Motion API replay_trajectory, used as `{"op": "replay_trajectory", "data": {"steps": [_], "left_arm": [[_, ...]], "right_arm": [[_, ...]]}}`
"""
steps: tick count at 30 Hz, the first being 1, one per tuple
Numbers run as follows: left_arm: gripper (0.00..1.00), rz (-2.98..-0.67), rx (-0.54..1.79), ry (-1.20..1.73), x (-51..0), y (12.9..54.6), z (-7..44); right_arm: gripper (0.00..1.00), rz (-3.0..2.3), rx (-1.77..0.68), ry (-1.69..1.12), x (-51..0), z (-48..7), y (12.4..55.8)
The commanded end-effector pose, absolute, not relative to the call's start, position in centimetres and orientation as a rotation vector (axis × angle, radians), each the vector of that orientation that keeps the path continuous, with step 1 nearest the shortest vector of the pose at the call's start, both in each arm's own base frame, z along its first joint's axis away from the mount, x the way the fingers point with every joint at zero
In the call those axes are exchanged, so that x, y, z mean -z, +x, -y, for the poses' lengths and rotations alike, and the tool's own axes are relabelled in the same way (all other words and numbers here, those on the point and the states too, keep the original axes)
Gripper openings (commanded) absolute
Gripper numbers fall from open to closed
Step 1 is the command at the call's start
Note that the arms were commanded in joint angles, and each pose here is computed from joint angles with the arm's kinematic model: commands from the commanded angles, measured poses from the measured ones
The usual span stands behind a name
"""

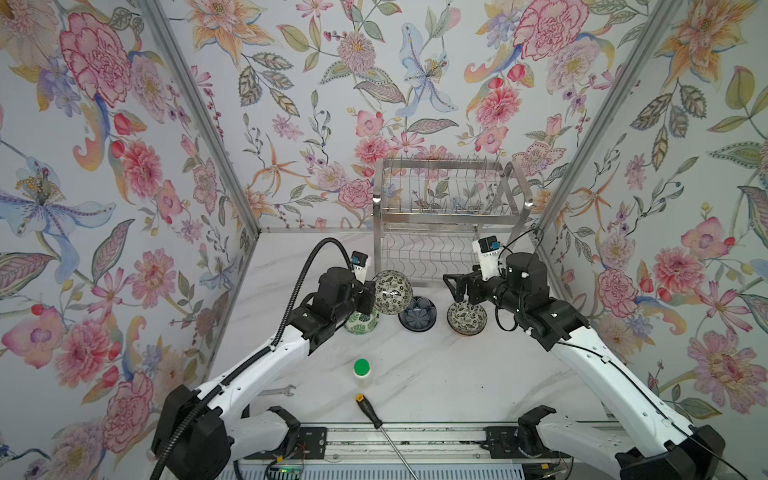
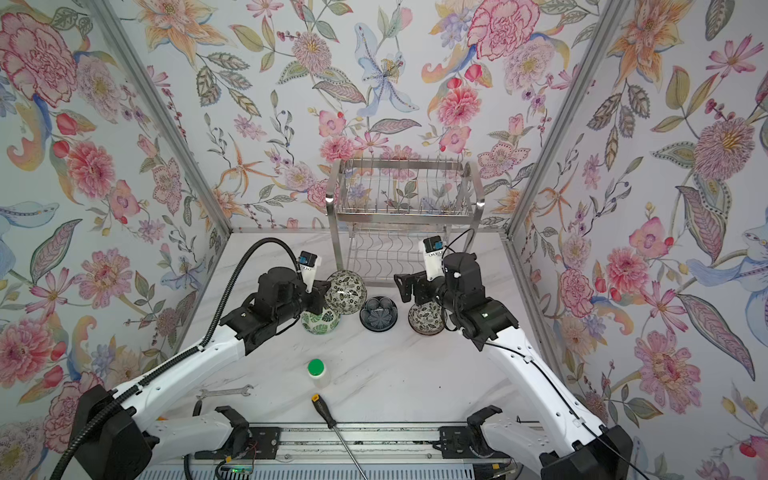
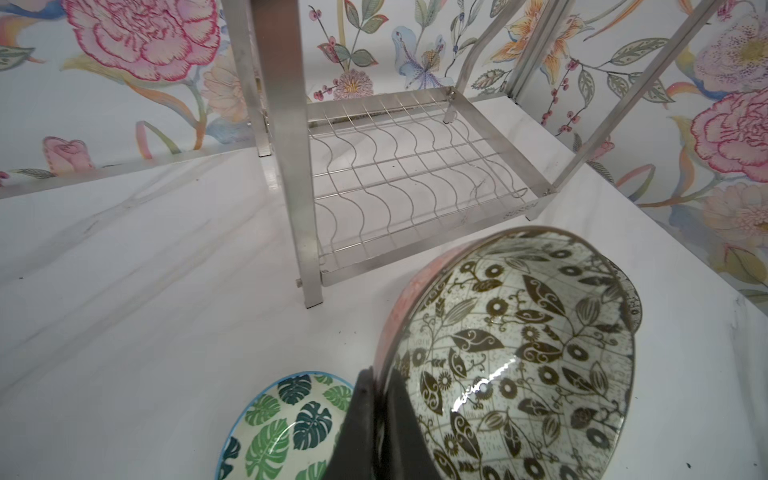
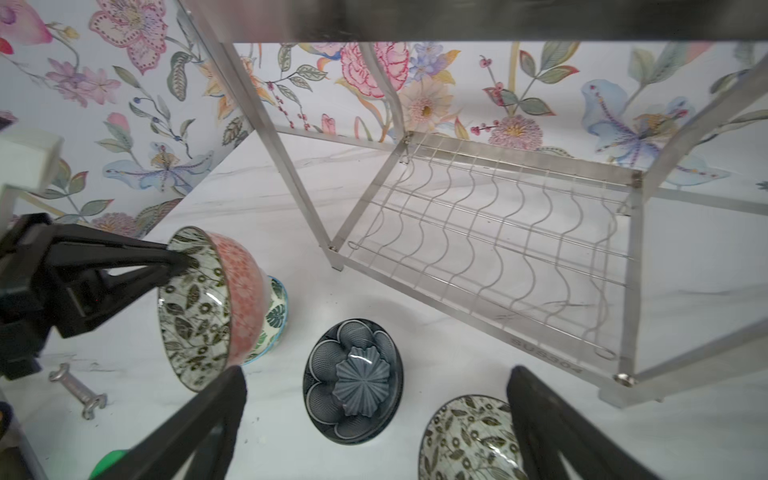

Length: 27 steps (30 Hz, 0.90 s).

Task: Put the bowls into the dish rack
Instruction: 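Lift the olive-leaf bowl with left gripper toward the right gripper while right gripper approaches, then grasp the bowl rim with right gripper, then open left gripper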

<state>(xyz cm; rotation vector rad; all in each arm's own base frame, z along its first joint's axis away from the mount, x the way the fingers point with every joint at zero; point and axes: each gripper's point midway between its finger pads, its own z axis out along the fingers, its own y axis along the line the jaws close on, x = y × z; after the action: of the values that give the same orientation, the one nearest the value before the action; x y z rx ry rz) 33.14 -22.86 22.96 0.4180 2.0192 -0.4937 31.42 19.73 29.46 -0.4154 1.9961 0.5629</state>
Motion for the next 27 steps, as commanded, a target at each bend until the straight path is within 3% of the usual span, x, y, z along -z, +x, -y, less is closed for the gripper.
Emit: {"op": "replay_trajectory", "data": {"steps": [1, 6, 13, 18, 22, 27], "left_arm": [[0.00, -1.842, 0.586, 0.314, -27.4, 34.6, 24.7], [0.00, -1.800, 0.596, 0.379, -28.5, 35.4, 27.1], [0.00, -1.746, 0.667, 0.443, -29.7, 36.0, 30.1], [0.00, -1.738, 0.695, 0.466, -29.5, 36.0, 31.5], [0.00, -1.729, 0.712, 0.474, -29.4, 35.9, 32.0], [0.00, -1.715, 0.719, 0.478, -29.7, 35.9, 32.3]], "right_arm": [[1.00, -1.961, -0.643, -0.387, -30.7, -22.3, 31.7], [0.96, -1.999, -0.599, -0.372, -29.1, -23.0, 31.9], [0.83, -2.008, -0.540, -0.310, -28.4, -22.5, 32.5], [0.70, -2.030, -0.504, -0.283, -27.7, -22.4, 33.1], [0.52, -2.041, -0.473, -0.270, -27.1, -22.4, 33.8], [0.42, -2.056, -0.448, -0.267, -26.6, -22.6, 34.6]]}}
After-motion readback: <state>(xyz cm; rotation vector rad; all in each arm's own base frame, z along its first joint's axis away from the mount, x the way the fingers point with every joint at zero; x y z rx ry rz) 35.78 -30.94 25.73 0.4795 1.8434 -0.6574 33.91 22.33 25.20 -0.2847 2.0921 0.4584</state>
